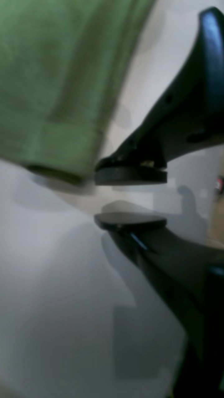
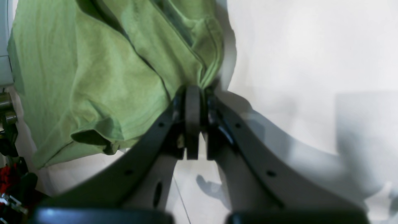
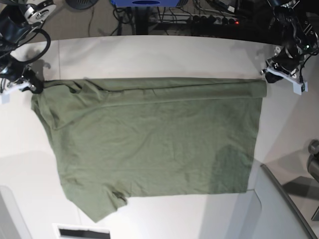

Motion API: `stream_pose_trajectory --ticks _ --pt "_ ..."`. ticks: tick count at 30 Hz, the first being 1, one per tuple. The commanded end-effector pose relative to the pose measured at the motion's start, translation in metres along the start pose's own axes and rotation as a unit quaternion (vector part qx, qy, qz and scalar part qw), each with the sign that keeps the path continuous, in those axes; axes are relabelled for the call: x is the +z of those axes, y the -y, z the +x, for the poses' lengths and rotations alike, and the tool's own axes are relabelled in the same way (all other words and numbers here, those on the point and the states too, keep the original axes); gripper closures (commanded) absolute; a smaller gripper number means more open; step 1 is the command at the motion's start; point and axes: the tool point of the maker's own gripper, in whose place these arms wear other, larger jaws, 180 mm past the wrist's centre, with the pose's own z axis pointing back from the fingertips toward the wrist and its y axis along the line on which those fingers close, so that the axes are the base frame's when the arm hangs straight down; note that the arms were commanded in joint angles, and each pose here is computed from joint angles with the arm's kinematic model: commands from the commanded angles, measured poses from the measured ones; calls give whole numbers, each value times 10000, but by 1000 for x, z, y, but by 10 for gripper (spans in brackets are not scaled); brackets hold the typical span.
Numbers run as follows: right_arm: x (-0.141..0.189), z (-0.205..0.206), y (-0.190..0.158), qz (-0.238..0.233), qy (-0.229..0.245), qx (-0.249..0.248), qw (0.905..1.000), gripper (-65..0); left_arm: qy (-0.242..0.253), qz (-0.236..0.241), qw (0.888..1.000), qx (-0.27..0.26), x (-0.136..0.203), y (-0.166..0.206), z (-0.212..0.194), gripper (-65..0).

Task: Layout the t-shirt on the table in an organized manner, then fold the t-shirt properly
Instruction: 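Grasp the shirt's edge corners with both grippers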

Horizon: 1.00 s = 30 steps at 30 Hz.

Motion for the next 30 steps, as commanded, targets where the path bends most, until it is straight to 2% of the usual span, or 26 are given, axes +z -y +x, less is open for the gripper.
stream_pose_trajectory --ticks 1,7,9,10,17,30 --pt "1 -19 11 -283 -475 58 9985 0 159 -26 9999 28 0 0 10 -158" --pt "2 -23 11 -283 -598 55 9978 0 166 -169 9995 227 -10 14 9 -140" --pt "2 -24 11 -284 -621 54 9977 0 105 -209 9993 307 -14 17 4 -64" --pt "2 -24 11 -284 -621 54 9977 0 81 -220 9991 342 -16 18 3 -5" --pt "2 -24 11 -284 -613 54 9977 0 80 -290 9986 440 -22 24 3 0" --pt "2 -24 11 -288 -618 57 9977 0 538 -347 9977 233 -15 34 43 0"
